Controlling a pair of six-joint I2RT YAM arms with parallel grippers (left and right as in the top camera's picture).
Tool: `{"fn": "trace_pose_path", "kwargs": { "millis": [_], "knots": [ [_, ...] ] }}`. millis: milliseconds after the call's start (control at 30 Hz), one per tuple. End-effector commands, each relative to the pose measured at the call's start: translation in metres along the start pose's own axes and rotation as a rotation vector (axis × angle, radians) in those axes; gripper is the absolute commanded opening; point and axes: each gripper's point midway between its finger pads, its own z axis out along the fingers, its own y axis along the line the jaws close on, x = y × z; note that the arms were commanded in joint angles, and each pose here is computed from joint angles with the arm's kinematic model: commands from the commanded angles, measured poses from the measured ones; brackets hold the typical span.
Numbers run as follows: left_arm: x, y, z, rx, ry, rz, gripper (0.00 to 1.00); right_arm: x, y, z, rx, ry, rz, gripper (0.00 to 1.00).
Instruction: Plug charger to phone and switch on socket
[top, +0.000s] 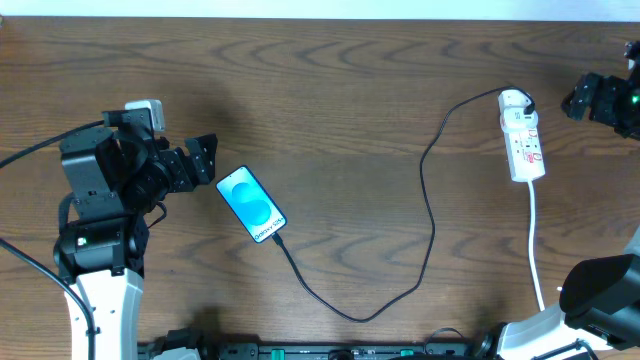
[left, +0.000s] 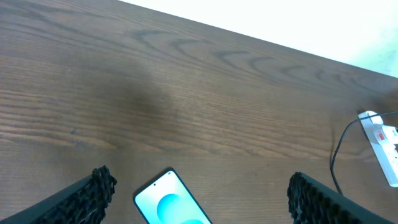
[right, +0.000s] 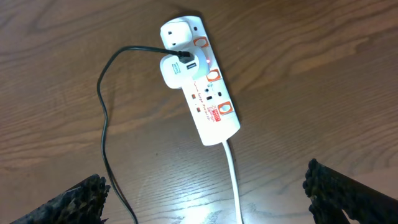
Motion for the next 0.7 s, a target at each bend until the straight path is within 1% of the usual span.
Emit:
{"fn": "trace_pose_path", "kwargs": {
  "millis": [0, 400, 533, 667],
  "knots": [
    [0.001, 0.001, 0.001, 0.002, 0.003, 0.015, 0.91, -0.005, 0.001, -0.013, 0.006, -0.038, 0.007, 0.99],
    [0.0, -0.001, -0.001, 0.003, -0.005, 0.018, 0.91, -0.005, 0.001, -0.013, 0.006, -0.038, 0.007, 0.99],
    [-0.004, -0.004, -0.008, 0.006, -0.027, 0.029, 0.91, -0.005, 0.001, -0.013, 0.006, -0.038, 0.007, 0.99],
    [-0.01, -0.011, -0.024, 0.004, -0.078, 0.052, 0.91, -0.005, 0.001, -0.013, 0.006, -0.038, 0.007, 0.99]
  ]
}}
